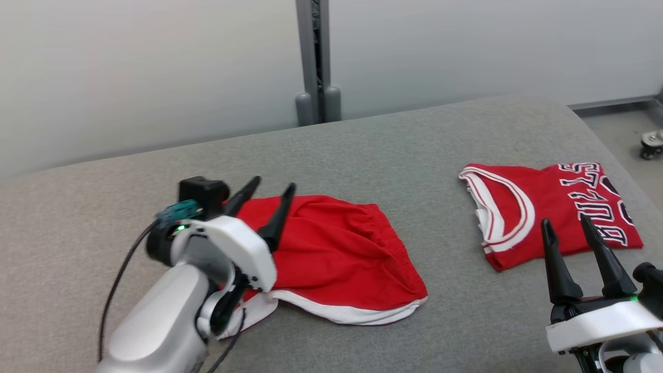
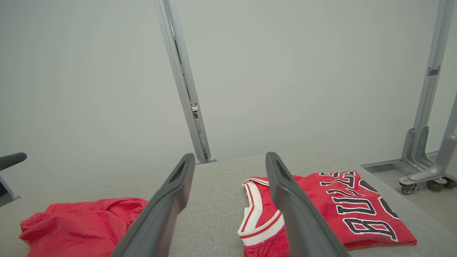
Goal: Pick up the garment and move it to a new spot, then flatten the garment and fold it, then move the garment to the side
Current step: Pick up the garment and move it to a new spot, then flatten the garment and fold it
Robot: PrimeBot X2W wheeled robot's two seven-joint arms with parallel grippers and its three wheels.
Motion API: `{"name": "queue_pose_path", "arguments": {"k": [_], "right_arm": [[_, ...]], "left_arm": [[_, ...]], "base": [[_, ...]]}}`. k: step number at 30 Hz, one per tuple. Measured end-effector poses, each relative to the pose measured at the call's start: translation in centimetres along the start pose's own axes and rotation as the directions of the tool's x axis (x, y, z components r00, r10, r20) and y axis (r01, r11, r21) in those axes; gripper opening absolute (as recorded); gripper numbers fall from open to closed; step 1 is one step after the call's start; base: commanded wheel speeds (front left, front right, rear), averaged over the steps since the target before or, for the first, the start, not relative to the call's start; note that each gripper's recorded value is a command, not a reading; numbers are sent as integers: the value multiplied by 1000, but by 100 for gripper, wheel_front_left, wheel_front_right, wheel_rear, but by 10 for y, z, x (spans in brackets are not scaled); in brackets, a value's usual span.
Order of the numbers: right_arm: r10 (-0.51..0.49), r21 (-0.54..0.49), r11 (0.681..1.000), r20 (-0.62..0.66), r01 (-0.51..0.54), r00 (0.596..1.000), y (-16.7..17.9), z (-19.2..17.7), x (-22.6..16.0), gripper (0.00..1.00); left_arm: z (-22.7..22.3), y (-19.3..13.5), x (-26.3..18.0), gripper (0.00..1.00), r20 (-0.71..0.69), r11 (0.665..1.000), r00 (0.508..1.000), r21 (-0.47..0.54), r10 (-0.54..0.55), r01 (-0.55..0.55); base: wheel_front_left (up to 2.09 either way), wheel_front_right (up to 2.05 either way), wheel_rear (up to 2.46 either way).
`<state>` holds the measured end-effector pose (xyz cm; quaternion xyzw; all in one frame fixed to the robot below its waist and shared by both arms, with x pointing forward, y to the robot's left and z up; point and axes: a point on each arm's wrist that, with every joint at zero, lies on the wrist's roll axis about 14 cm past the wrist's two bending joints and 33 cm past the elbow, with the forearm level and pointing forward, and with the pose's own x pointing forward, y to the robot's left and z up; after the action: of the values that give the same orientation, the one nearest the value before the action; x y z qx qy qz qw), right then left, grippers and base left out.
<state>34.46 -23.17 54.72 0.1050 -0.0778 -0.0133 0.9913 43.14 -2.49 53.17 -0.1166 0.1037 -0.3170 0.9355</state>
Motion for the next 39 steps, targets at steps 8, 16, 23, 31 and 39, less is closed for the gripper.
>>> {"name": "queue_pose_path", "arguments": {"k": [8, 16, 23, 31, 39], "right_arm": [[40, 13, 999, 3, -40, 999, 15, -2, 3, 100], [62, 20, 998, 13, -62, 998, 27, -1, 1, 100], [62, 34, 997, 4, -62, 998, 31, -7, 0, 100], [71, 32, 997, 5, -71, 997, 33, -6, 2, 100], [86, 29, 996, -10, -85, 996, 36, -7, 1, 100]], "left_arm": [[27, 63, -61, 100, 172, 969, 958, 52, 229, -241], [42, 103, -137, 100, 347, 881, 827, 5, 443, -474], [20, 102, -156, 100, 329, 855, 806, -7, 492, -519], [11, 95, -159, 100, 324, 853, 801, -37, 503, -521], [14, 93, -159, 100, 334, 857, 802, -39, 496, -514]], "base": [[0, 0, 0], [0, 0, 0], [0, 0, 0], [0, 0, 0], [0, 0, 0]]}}
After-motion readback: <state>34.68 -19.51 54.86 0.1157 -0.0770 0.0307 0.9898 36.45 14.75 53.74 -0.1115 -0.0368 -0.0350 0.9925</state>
